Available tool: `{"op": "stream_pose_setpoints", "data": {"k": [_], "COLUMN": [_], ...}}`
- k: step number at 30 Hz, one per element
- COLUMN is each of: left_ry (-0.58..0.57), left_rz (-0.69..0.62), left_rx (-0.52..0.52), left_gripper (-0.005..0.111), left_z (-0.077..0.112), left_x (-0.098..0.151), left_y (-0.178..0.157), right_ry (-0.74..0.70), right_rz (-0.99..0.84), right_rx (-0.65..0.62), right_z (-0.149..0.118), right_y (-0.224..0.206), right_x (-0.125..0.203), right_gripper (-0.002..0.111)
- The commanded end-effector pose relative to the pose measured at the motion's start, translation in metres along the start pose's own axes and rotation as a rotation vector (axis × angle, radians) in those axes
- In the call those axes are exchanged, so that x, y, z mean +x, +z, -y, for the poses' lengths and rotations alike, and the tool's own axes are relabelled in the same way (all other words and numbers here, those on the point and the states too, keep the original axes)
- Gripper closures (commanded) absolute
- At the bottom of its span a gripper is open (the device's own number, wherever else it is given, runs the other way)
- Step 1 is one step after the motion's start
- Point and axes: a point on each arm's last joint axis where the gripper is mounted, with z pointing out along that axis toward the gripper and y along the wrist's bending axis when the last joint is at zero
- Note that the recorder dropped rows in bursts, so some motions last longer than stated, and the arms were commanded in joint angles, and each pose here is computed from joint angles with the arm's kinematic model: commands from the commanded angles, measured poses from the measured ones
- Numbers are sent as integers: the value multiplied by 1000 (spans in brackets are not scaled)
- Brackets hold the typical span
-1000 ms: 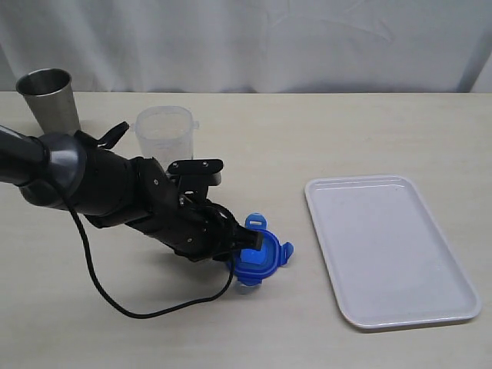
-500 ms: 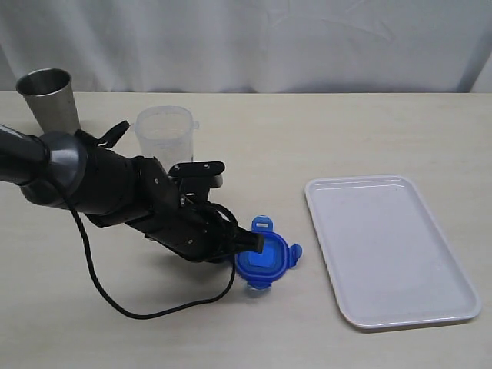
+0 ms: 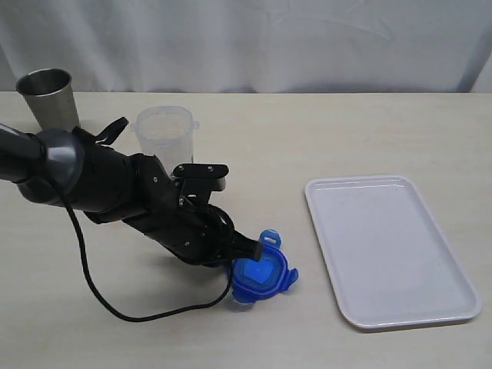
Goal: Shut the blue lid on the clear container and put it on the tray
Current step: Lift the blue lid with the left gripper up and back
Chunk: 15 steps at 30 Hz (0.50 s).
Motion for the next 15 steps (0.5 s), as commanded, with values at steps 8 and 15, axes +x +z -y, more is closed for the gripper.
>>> {"op": "stream_pose_setpoints", "data": {"k": [8, 15], "left_ry": [220, 280], "left_rz": [-41, 50], "left_rx": [63, 92], "left_gripper": [107, 107], "left_z": [13, 25], "left_x": [0, -9], "left_y": [-28, -65], "right_ry": [-4, -4], "right_rz": [6, 6], "right_rx": [-1, -1], "right_z": [0, 0], "right_y": [0, 0], "right_x": [0, 0], "right_gripper": [104, 104]}}
